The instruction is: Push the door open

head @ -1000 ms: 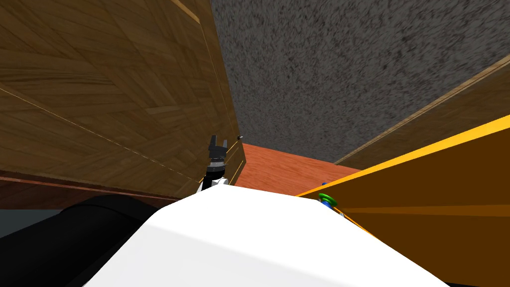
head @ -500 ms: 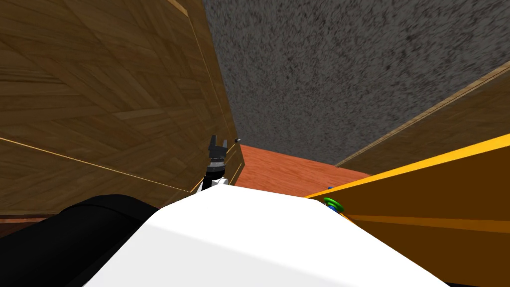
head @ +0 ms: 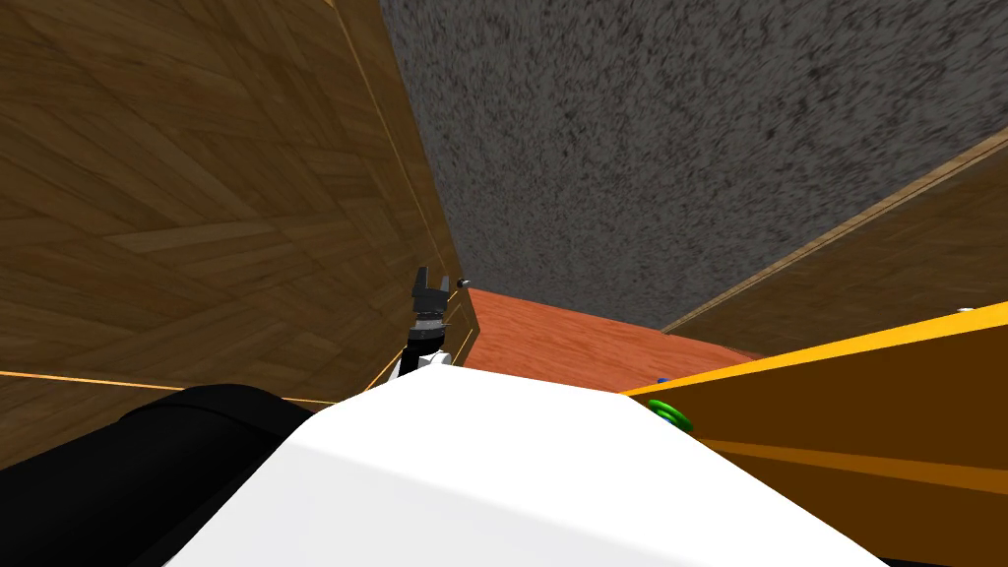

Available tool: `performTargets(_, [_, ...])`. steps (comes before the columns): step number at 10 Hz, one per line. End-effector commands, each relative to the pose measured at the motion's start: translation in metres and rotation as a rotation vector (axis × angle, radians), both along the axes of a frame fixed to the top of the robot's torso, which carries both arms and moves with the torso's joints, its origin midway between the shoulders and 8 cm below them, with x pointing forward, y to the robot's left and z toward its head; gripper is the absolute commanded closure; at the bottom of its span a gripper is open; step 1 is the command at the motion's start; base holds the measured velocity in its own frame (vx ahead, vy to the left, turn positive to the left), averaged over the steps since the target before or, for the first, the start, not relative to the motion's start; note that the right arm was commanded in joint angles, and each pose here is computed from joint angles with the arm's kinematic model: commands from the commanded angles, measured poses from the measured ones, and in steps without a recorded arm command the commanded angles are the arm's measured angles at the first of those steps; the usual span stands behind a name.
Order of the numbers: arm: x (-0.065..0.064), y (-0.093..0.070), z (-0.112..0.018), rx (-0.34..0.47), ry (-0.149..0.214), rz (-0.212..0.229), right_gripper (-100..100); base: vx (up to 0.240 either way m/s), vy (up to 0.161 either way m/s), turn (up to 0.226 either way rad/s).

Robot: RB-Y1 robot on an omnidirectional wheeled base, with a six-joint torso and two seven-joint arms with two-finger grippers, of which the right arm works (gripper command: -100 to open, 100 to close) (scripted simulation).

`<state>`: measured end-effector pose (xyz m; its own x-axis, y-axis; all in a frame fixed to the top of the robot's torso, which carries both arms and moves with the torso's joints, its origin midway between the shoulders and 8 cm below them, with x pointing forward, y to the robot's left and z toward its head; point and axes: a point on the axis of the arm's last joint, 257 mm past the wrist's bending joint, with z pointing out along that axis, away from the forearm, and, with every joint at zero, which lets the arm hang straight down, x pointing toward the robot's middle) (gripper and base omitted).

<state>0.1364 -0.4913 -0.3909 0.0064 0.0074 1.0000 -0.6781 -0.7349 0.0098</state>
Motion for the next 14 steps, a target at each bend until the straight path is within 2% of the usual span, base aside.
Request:
performTargets(1, [-0.004, -0.013, 0.006, -0.022, 0.003, -0.014, 100, 0.081, -0.024, 0.017])
performTargets(4, [-0.013, -0.032, 0.013, -0.046, 0.004, -0.054, 100, 0.141, -0.060, 0.018])
performTargets(8, [-0.024, -0.044, 0.015, -0.052, 0.002, -0.104, 100, 0.116, -0.067, 0.006])
performTargets(9, [-0.030, -0.048, 0.014, -0.048, 0.000, -0.133, 100, 0.104, -0.059, 0.022])
performTargets(11, [-0.030, -0.048, 0.014, -0.048, 0.000, -0.133, 100, 0.074, -0.044, -0.001])
performTargets(14, [-0.046, -0.049, 0.008, -0.025, -0.004, -0.207, 100, 0.103, -0.058, 0.003])
